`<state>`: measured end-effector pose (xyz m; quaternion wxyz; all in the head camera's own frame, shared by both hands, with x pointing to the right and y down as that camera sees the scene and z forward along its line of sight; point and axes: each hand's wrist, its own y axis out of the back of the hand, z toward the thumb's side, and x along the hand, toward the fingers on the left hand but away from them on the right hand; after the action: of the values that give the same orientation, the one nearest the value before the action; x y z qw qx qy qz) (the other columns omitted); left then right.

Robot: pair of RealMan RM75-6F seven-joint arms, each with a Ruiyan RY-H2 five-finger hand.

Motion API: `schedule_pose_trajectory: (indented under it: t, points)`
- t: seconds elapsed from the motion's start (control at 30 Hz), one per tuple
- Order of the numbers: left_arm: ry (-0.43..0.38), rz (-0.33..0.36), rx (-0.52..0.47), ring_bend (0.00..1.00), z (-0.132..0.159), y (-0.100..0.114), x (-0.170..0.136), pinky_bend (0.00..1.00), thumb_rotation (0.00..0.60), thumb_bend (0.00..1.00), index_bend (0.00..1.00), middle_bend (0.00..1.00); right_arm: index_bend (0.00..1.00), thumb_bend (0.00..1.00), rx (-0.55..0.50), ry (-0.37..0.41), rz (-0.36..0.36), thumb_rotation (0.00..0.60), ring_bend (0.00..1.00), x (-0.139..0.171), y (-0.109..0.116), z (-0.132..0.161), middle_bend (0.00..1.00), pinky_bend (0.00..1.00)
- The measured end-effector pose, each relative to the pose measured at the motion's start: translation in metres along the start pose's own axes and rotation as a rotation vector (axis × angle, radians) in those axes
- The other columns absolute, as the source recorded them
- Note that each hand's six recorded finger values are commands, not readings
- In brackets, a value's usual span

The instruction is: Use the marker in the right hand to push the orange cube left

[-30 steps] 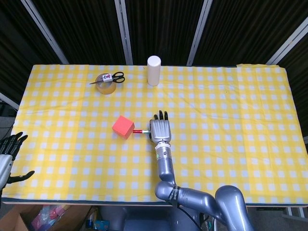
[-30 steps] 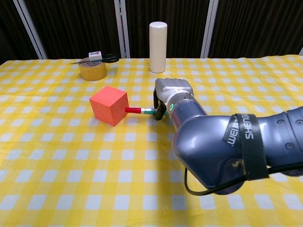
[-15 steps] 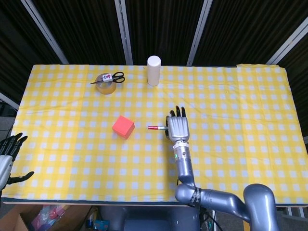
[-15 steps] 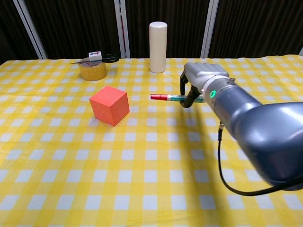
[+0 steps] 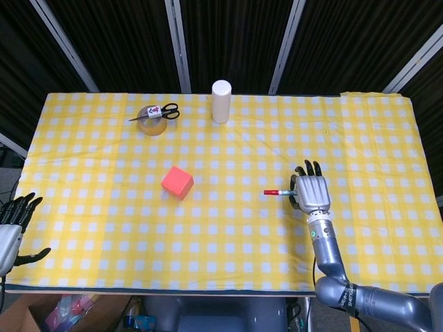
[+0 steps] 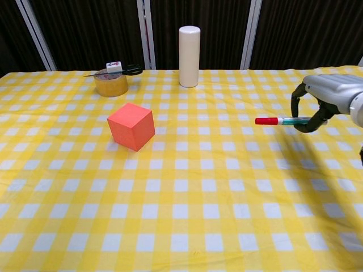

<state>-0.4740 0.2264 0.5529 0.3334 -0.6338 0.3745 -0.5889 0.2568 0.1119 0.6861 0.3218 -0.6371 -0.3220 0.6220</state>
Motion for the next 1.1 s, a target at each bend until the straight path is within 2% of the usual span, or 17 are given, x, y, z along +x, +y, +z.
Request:
schedule_pose_trajectory:
  t: [0.1,0.3,0.47,0.8,1.0,1.1]
  points:
    - [0.001,0.0,0.007,0.0,0.001,-0.002,0.0,0.0,0.6,0.0,0.0,0.0,0.6,0.53,0.006,0.008,0.008,0.6,0.0,0.001,-0.004,-0.006,0.25,0.0]
    - [0.008,0.0,0.01,0.0,0.002,-0.004,0.001,0.0,0.6,0.0,0.0,0.0,0.4,0.53,-0.008,0.002,0.006,0.6,0.0,-0.002,-0.008,-0.009,0.21,0.0]
    - [0.014,0.005,0.011,0.0,0.001,-0.003,0.001,0.0,0.6,0.0,0.0,0.0,0.33,0.53,-0.021,-0.006,-0.002,0.6,0.0,-0.002,-0.007,-0.009,0.16,0.0]
    - [0.008,0.026,0.021,0.0,0.001,-0.002,0.001,0.0,0.6,0.0,0.0,0.0,0.31,0.53,-0.046,-0.023,0.001,0.6,0.0,0.015,0.0,-0.017,0.13,0.0]
    - [0.008,0.054,0.03,0.0,0.0,0.001,0.0,0.0,0.6,0.0,0.0,0.0,0.28,0.53,-0.025,0.004,-0.059,0.6,0.0,0.042,0.02,-0.034,0.11,0.0]
    - [0.009,0.07,0.033,0.0,-0.001,0.002,-0.001,0.0,0.6,0.0,0.0,0.0,0.22,0.51,-0.002,0.019,-0.096,0.6,0.0,0.061,0.03,-0.048,0.08,0.0]
